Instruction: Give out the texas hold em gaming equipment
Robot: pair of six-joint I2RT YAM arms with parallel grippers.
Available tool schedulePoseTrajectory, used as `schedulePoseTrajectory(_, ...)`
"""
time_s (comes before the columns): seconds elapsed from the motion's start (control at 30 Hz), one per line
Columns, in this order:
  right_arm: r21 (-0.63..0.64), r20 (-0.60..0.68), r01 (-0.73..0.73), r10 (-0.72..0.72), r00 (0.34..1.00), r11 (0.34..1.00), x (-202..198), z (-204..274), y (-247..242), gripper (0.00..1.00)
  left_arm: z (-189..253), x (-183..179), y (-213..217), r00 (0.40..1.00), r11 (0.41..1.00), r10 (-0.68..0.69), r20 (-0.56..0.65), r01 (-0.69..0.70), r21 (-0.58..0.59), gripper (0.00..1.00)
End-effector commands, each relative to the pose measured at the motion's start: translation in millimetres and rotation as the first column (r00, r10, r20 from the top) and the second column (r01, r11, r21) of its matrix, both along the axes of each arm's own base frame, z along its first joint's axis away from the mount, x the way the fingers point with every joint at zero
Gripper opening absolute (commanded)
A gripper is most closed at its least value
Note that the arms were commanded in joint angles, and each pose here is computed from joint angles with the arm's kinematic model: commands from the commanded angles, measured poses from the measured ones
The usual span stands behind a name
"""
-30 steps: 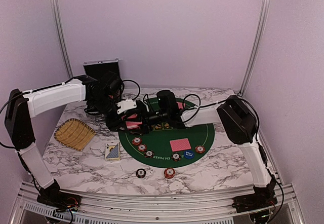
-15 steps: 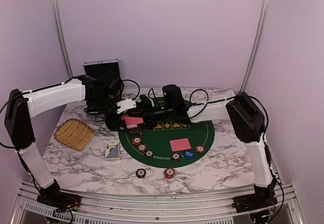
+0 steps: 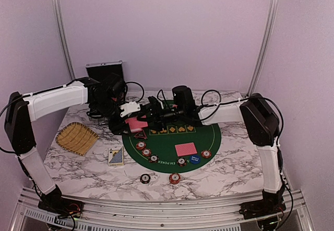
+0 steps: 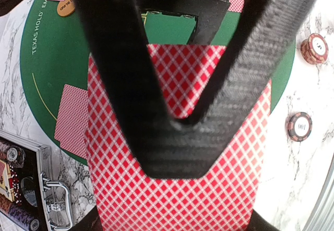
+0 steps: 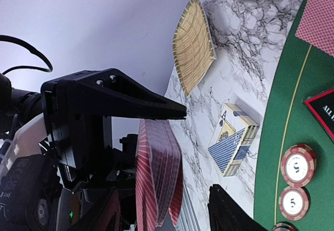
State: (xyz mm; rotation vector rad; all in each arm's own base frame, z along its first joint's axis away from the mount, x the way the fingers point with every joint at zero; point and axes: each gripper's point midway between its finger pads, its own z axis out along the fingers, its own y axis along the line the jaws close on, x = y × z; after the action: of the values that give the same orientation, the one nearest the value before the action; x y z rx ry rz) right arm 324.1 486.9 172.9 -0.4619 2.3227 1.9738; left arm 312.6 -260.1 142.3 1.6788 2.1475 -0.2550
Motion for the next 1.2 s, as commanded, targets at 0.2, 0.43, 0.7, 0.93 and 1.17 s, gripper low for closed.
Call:
schedulePoseTrajectory(0.2, 0.016, 0.033, -0.015, 0.015, 0.999, 1.0, -6, 16, -8, 0.46, 6, -3, 4, 1.0, 1.0, -0.002, 0.011, 0.002, -0.001, 0.0)
schedulePoseTrajectory(0.43, 0.021, 0.036, -0.008, 0.007, 0.999, 1.0, -6, 21, -15, 0.3, 3, -2, 5, 1.0, 1.0, 0.001, 0.009, -0.001, 0.009, 0.0)
schedulePoseTrajectory(0.7, 0.033, 0.044, -0.002, 0.001, 0.999, 0.999, -8, 30, -20, 0.15, 2, -1, 5, 1.0, 1.0, 0.001, 0.011, -0.001, 0.012, 0.0)
schedulePoseTrajectory(0.93, 0.042, 0.038, -0.003, 0.001, 0.999, 0.999, -9, 32, -22, 0.06, 1, 0, 5, 1.0, 1.0, -0.001, 0.011, 0.001, 0.015, 0.0)
schedulePoseTrajectory(1.17, 0.054, 0.026, -0.013, 0.011, 1.0, 0.998, -12, 32, -23, 0.02, 1, 0, 5, 1.0, 1.0, 0.0, 0.012, 0.0, 0.018, 0.0)
